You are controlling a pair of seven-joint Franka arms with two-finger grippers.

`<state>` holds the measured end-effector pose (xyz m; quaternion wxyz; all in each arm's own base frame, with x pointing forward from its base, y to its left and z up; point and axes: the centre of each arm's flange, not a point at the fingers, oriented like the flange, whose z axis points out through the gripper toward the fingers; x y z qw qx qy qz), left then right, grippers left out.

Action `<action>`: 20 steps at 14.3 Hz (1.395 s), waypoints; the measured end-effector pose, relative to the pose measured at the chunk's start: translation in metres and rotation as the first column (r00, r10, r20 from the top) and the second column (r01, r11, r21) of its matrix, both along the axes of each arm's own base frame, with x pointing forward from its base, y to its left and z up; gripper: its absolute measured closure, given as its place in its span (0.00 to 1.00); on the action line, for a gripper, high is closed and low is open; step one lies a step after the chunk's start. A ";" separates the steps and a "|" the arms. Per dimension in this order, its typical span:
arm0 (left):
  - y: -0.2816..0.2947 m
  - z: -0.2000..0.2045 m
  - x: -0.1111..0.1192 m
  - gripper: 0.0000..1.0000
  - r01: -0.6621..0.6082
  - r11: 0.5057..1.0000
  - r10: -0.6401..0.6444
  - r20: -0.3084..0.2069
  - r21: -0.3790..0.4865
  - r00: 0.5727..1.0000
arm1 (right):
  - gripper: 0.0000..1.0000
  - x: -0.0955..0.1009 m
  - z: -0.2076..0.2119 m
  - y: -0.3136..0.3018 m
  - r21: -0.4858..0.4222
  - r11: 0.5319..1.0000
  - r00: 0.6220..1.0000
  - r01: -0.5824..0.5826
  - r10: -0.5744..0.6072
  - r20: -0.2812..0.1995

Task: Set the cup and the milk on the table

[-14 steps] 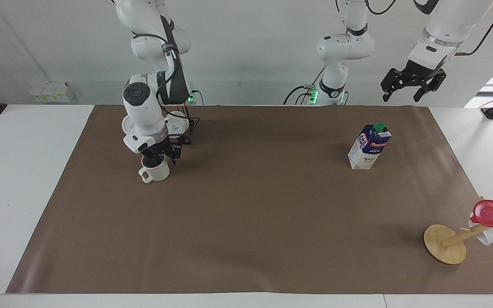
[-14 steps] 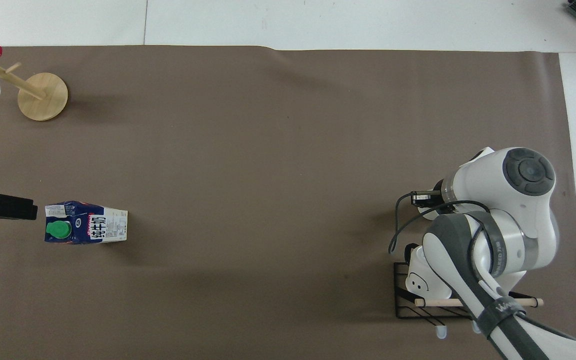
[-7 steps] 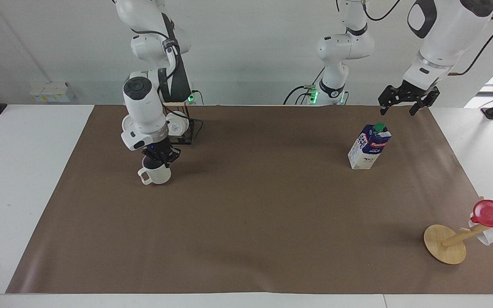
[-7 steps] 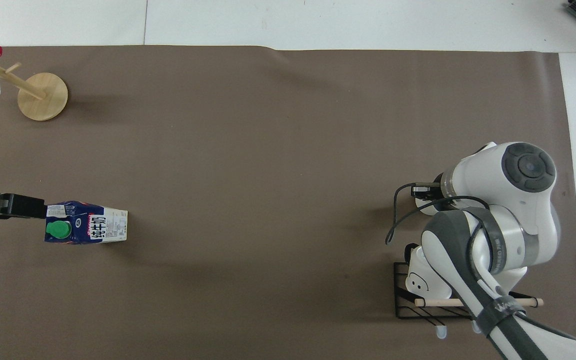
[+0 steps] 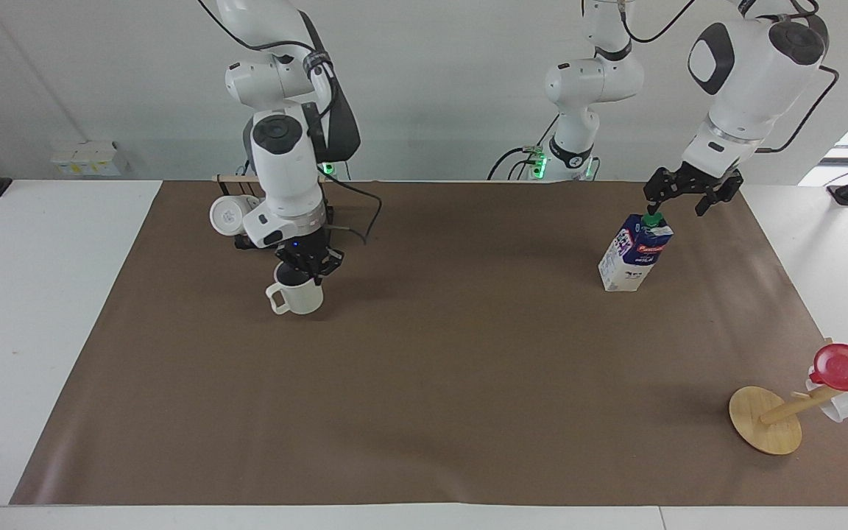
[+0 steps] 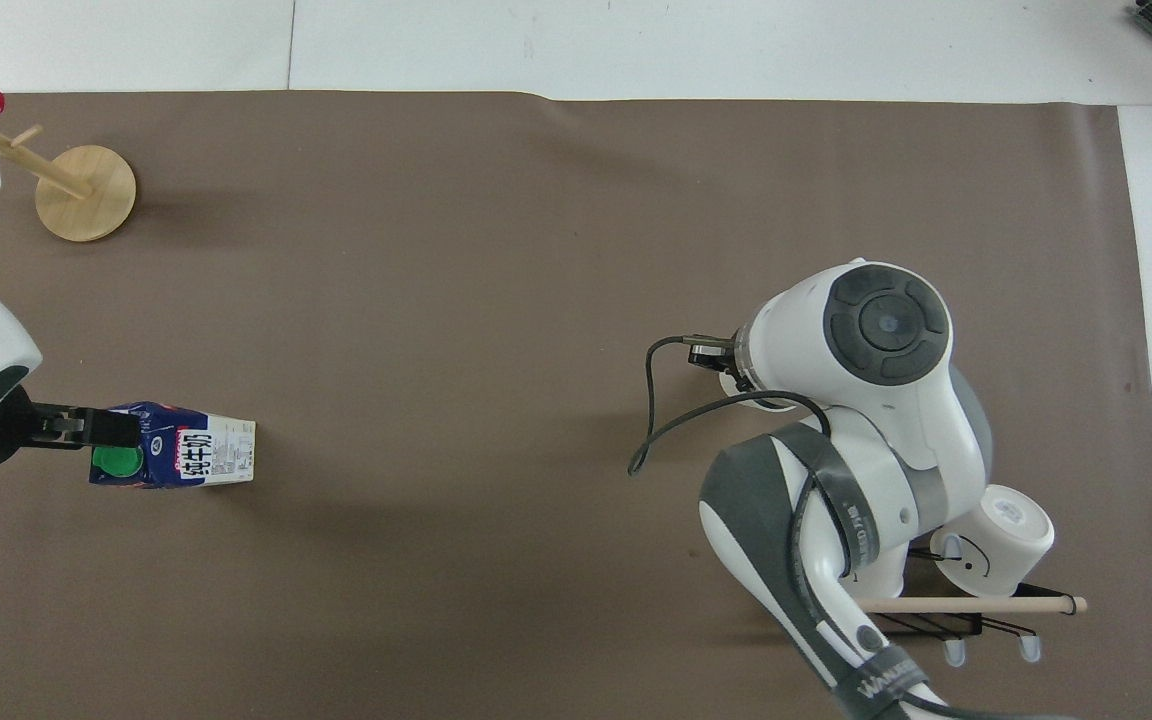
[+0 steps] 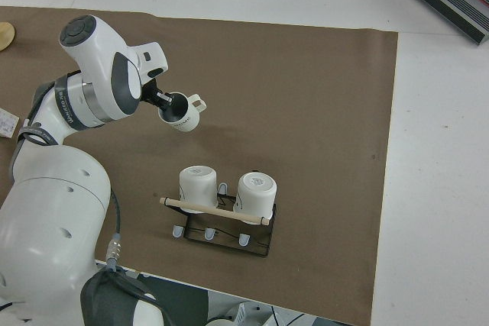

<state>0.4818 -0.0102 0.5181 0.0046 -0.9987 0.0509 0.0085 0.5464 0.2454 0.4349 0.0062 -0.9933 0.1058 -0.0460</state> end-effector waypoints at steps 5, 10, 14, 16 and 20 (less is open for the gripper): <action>-0.004 -0.022 -0.008 0.00 0.012 1.000 -0.012 0.039 0.004 0.999 | 0.96 -0.021 -0.033 0.106 -0.009 0.999 0.999 0.035 -0.035 -0.019; -0.013 -0.033 -0.011 0.00 0.032 0.999 -0.032 0.056 0.008 0.998 | 0.96 -0.014 -0.073 0.150 -0.012 0.999 0.999 0.033 -0.033 -0.006; -0.013 -0.046 -0.013 0.00 0.034 0.999 -0.035 0.066 0.008 0.997 | 0.96 -0.014 -0.070 0.151 -0.008 0.999 1.000 0.031 -0.031 -0.001; -0.013 -0.048 -0.013 0.00 0.036 0.999 -0.037 0.068 0.008 0.997 | 0.96 -0.016 -0.073 0.153 -0.012 1.000 1.000 0.024 -0.024 -0.005; -0.013 -0.053 -0.013 0.26 0.046 0.999 -0.047 0.073 0.009 0.996 | 0.96 -0.017 -0.074 0.156 -0.018 1.000 1.000 -0.001 0.001 -0.005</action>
